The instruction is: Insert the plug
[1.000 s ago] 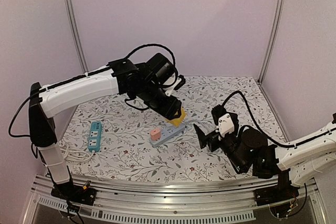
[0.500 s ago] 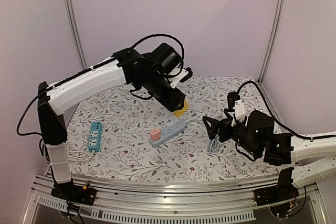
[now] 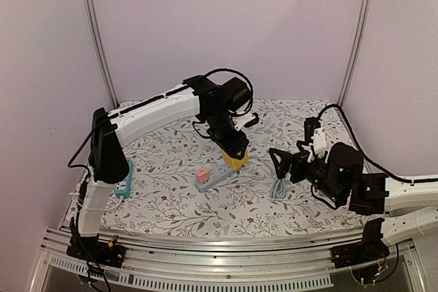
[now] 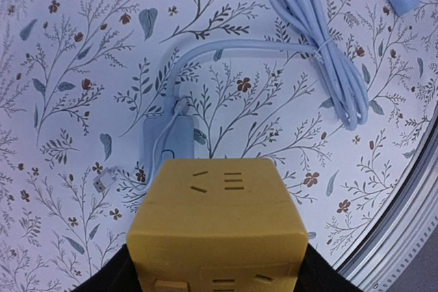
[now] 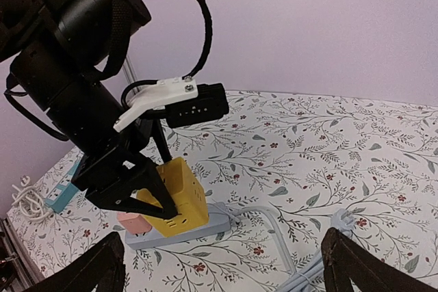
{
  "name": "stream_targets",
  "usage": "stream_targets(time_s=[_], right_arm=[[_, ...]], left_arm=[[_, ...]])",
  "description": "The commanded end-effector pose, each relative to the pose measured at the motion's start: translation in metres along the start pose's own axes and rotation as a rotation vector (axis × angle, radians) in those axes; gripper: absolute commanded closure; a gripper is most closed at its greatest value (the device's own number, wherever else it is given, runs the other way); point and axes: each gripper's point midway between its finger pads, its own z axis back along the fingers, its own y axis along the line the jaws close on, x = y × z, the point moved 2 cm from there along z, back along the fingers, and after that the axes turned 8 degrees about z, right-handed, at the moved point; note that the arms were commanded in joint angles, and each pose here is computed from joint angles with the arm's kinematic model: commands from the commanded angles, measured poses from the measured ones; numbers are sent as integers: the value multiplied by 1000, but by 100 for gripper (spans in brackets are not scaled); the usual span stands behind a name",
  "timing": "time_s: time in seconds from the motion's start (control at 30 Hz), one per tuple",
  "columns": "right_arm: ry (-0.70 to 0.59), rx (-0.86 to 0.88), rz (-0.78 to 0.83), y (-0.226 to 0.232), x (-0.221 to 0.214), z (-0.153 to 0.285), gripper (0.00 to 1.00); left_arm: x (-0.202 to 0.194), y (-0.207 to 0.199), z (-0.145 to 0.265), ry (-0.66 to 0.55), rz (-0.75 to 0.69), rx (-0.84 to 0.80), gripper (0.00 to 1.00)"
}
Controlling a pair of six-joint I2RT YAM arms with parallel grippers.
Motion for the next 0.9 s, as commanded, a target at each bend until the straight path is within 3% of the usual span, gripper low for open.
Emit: stream_targets(time_s=[0.0,0.87], right_arm=[[4,-10,-8,-3,0,-1,1],[23,-10,15,1,-6,-8,1]], left_arm=[[3,18,-9,35,20,-32,100],[-2,80,-49,114,126,-27,100]])
